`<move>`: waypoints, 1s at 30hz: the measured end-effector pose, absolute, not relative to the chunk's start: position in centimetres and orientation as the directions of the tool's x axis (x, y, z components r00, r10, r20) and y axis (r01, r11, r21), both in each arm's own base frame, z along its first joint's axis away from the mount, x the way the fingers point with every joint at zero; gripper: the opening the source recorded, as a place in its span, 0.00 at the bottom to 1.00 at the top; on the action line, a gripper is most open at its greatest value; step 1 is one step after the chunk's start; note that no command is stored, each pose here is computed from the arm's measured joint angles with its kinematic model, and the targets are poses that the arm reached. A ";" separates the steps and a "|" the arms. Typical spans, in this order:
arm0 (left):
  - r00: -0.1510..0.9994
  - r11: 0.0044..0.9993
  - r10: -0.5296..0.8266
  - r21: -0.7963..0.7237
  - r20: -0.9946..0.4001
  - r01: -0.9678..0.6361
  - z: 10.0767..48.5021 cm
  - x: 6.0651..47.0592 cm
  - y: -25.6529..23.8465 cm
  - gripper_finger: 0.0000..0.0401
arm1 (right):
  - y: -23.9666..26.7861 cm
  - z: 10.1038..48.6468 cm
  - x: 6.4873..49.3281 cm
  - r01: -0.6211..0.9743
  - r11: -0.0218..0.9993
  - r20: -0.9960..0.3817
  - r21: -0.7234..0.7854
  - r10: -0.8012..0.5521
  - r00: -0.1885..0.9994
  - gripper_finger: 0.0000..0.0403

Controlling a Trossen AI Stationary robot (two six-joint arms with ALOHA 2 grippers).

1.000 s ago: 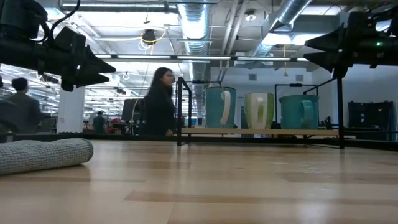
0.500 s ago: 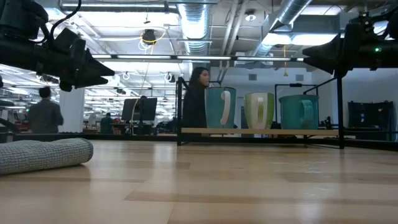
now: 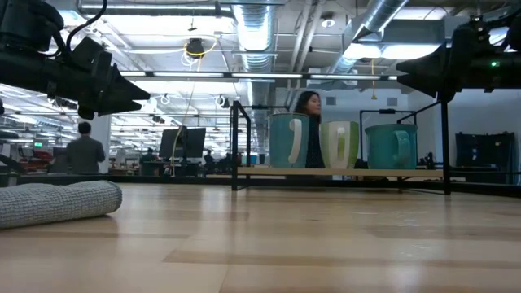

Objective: Stack small to large cups/mugs on shelf
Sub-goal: Return to Home Position

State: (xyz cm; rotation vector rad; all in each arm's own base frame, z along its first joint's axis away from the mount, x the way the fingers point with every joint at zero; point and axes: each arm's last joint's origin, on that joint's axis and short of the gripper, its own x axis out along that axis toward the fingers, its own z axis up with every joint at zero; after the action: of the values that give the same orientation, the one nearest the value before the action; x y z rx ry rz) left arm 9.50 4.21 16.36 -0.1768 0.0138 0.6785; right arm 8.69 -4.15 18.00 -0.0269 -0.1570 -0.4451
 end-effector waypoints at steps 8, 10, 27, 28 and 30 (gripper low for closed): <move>0.779 0.764 0.623 -0.160 -0.072 -0.626 16.3 9.5 4.2 0.65 | -4.1 18.0 8.7 0.430 0.903 0.159 0.009 -0.426 0.891 0.75; 0.779 0.764 0.623 -0.160 -0.072 -0.625 16.3 9.5 4.2 0.65 | -4.1 18.0 8.7 0.430 0.903 0.159 0.009 -0.426 0.891 0.75; 0.786 0.771 0.614 -0.160 -0.072 -0.617 16.4 9.5 4.1 0.65 | -4.1 18.0 8.7 0.429 0.903 0.159 0.009 -0.425 0.891 0.75; 0.789 0.774 0.610 -0.160 -0.073 -0.613 16.4 9.6 4.1 0.65 | -4.1 18.0 8.7 0.429 0.903 0.159 0.008 -0.425 0.891 0.75; 0.796 0.781 0.601 -0.160 -0.072 -0.604 16.4 9.6 4.0 0.65 | -4.1 18.0 8.7 0.429 0.903 0.159 0.009 -0.425 0.891 0.75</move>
State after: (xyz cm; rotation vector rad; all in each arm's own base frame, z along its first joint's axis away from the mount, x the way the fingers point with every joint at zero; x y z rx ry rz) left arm 9.60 4.00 16.36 -0.1791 0.0174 0.6512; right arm 8.69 -4.14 18.01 -0.0267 -0.1590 -0.4431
